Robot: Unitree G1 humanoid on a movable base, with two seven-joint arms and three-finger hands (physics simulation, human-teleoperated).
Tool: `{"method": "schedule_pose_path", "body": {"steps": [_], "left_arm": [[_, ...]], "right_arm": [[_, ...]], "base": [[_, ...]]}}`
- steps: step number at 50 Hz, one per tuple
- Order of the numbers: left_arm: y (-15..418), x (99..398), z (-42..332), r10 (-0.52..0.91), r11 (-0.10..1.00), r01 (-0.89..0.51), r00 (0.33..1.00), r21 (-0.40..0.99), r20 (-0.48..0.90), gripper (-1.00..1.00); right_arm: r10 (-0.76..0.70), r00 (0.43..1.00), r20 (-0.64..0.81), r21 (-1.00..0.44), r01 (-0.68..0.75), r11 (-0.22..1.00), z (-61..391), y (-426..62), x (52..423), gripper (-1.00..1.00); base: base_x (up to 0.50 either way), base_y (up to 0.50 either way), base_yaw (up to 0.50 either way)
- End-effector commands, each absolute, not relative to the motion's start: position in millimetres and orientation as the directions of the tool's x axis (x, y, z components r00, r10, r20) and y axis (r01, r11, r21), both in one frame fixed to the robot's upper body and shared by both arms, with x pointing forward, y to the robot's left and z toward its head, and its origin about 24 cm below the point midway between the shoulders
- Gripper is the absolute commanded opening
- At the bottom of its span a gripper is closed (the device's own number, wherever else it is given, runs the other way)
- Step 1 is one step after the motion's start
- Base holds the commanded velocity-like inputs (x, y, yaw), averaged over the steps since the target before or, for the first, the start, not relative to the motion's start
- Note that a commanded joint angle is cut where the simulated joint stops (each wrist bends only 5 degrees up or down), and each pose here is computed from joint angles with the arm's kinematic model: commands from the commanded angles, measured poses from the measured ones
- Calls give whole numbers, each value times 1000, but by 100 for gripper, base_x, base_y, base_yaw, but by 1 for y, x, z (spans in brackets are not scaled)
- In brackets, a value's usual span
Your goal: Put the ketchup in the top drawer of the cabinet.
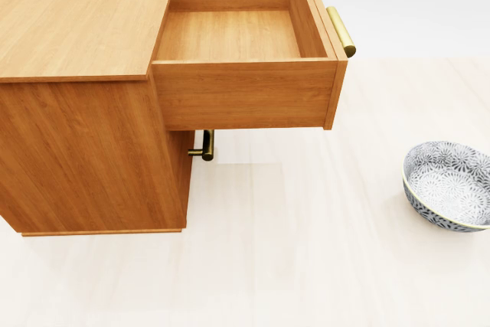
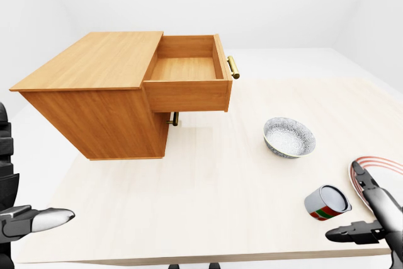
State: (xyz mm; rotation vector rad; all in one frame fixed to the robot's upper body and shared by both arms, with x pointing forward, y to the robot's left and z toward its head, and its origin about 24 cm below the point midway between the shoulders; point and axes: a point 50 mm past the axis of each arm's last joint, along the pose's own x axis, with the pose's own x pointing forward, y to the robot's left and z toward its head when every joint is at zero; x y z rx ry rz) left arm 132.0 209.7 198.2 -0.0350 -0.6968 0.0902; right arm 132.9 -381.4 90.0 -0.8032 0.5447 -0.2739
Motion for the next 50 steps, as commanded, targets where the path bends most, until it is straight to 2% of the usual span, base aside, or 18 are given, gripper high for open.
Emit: {"method": "schedule_pose_path", "body": {"steps": [1, 50], "left_arm": [[209, 132, 198, 93, 996, -71, 766, -60, 637, 100], [207, 134, 195, 88, 996, -67, 778, -57, 622, 100]], "right_arm": [[-447, 816, -367, -763, 11, 647, 90, -382, 131, 100], [-349, 771, -533, -652, -111, 750, 47, -381, 145, 100]], "base": [[0, 0, 0], [0, 0, 0]]}}
